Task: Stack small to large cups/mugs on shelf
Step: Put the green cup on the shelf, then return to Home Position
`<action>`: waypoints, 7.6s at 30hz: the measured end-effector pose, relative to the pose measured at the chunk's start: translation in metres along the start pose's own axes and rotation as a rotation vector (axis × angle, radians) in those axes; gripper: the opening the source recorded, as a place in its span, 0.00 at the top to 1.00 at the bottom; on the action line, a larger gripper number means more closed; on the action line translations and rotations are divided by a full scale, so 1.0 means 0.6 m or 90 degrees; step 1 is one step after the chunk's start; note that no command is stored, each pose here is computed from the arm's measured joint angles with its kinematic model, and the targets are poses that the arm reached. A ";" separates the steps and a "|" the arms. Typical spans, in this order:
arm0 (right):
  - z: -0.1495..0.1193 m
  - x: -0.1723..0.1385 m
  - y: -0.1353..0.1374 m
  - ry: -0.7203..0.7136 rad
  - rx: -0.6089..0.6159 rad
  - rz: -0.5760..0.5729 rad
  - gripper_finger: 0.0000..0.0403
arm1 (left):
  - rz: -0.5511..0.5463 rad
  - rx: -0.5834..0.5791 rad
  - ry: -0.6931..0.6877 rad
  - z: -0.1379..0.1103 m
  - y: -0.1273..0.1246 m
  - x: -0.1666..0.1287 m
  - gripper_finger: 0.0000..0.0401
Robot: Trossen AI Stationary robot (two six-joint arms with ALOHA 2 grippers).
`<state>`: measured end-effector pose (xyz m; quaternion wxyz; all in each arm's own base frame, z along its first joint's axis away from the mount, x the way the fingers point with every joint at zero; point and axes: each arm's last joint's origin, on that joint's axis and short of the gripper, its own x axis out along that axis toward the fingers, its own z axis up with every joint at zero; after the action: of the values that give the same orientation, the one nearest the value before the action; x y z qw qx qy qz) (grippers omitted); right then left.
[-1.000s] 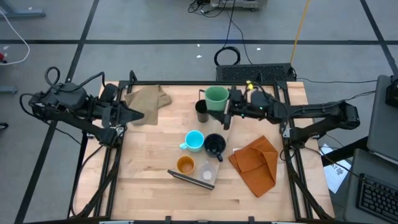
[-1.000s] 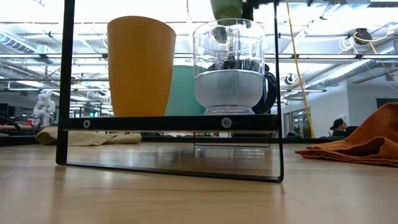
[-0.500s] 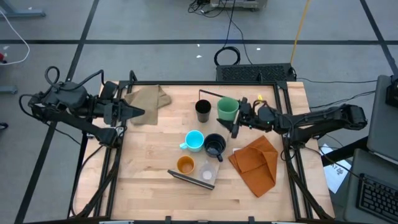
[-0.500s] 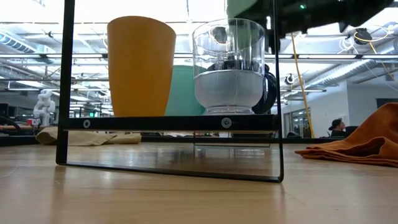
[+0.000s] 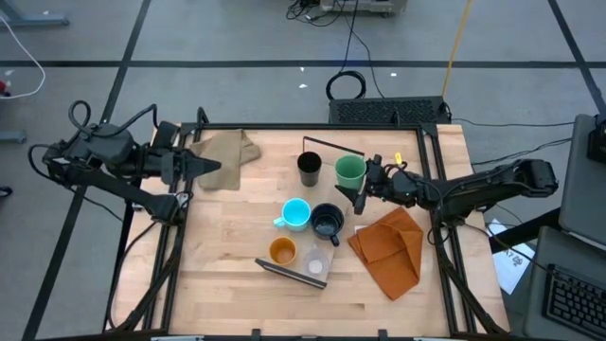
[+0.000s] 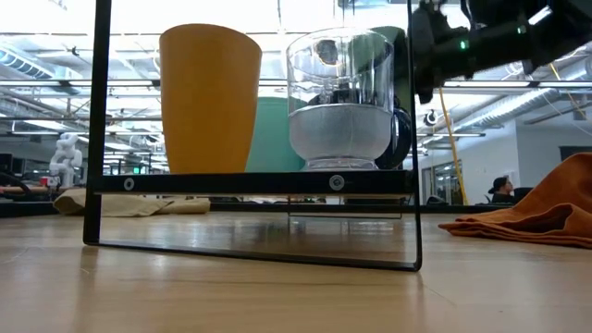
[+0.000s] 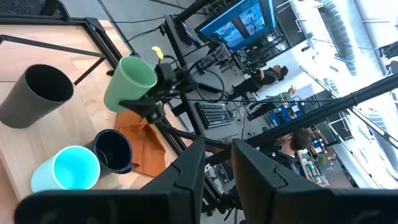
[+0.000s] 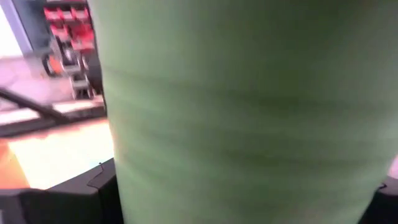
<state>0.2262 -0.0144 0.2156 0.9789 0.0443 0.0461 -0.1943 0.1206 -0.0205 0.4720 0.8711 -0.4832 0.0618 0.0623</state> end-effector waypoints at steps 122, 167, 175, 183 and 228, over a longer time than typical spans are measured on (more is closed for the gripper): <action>-0.161 0.087 -0.023 0.048 0.023 -0.024 0.02 | 0.034 -0.021 0.024 -0.007 0.007 0.009 0.80; -0.042 -0.130 0.006 -0.233 0.436 0.442 0.01 | 0.048 0.113 -0.004 -0.009 0.000 0.035 0.80; -0.009 -0.163 0.007 -0.305 0.470 0.533 0.01 | 0.042 0.082 -0.006 -0.012 -0.005 0.053 0.80; 0.010 -0.191 0.003 -0.312 0.601 0.622 0.01 | 0.014 0.084 -0.021 -0.012 -0.015 0.068 0.80; 0.228 -0.253 -0.004 0.065 -0.211 0.233 1.00 | 0.118 0.551 -0.035 -0.029 0.002 -0.018 1.00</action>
<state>0.0956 0.0263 0.3675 0.9880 -0.0992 0.1181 -0.0015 0.1089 -0.0350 0.4636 0.9852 -0.0649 0.1021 0.1213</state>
